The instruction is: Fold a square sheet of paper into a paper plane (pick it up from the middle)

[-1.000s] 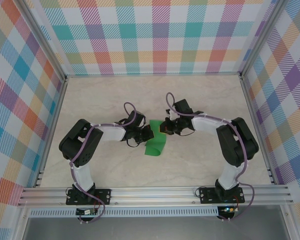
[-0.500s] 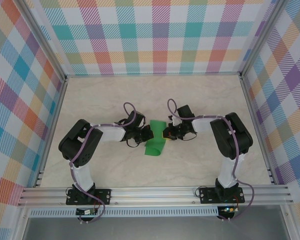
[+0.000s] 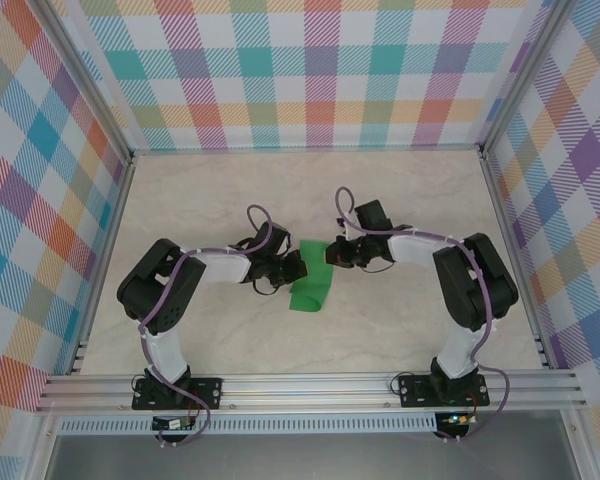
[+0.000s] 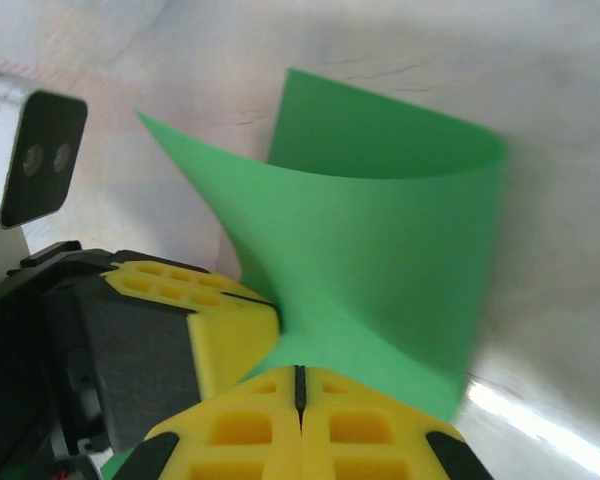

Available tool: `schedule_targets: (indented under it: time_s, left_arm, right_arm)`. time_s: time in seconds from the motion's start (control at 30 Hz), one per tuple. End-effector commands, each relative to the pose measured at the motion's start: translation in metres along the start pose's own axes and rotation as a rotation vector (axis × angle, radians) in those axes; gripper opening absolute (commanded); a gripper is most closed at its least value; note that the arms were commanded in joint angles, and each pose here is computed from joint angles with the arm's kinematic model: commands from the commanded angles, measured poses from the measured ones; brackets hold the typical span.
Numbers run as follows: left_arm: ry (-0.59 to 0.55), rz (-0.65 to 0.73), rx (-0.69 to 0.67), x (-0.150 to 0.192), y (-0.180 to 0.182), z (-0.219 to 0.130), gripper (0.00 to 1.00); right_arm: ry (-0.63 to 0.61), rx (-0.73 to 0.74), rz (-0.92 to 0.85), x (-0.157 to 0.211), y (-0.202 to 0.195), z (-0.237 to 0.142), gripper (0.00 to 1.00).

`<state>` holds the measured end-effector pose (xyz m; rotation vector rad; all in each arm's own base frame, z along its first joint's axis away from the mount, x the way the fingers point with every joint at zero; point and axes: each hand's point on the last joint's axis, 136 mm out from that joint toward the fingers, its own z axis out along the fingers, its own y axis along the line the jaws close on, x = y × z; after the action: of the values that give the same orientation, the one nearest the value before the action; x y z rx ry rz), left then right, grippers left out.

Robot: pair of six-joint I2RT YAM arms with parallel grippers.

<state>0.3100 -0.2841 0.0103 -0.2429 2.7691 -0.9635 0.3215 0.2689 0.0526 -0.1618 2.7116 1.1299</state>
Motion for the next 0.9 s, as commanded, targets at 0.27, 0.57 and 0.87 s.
schedule_targets:
  time_s: [0.27, 0.57, 0.87]
  left_arm:
    - [0.212, -0.126, -0.571, 0.083, 0.157, -0.017, 0.0]
    - [0.21, -0.124, -0.557, 0.082, 0.154, -0.016, 0.0]
    - [0.203, -0.121, -0.559, 0.078, 0.151, -0.017, 0.0]
  right_arm:
    - [-0.037, 0.056, 0.114, -0.028, -0.048, 0.015, 0.0]
    - [-0.181, 0.083, 0.147, -0.061, -0.054, -0.025, 0.0]
    - [-0.054, -0.048, 0.104, -0.033, -0.008, 0.008, 0.01]
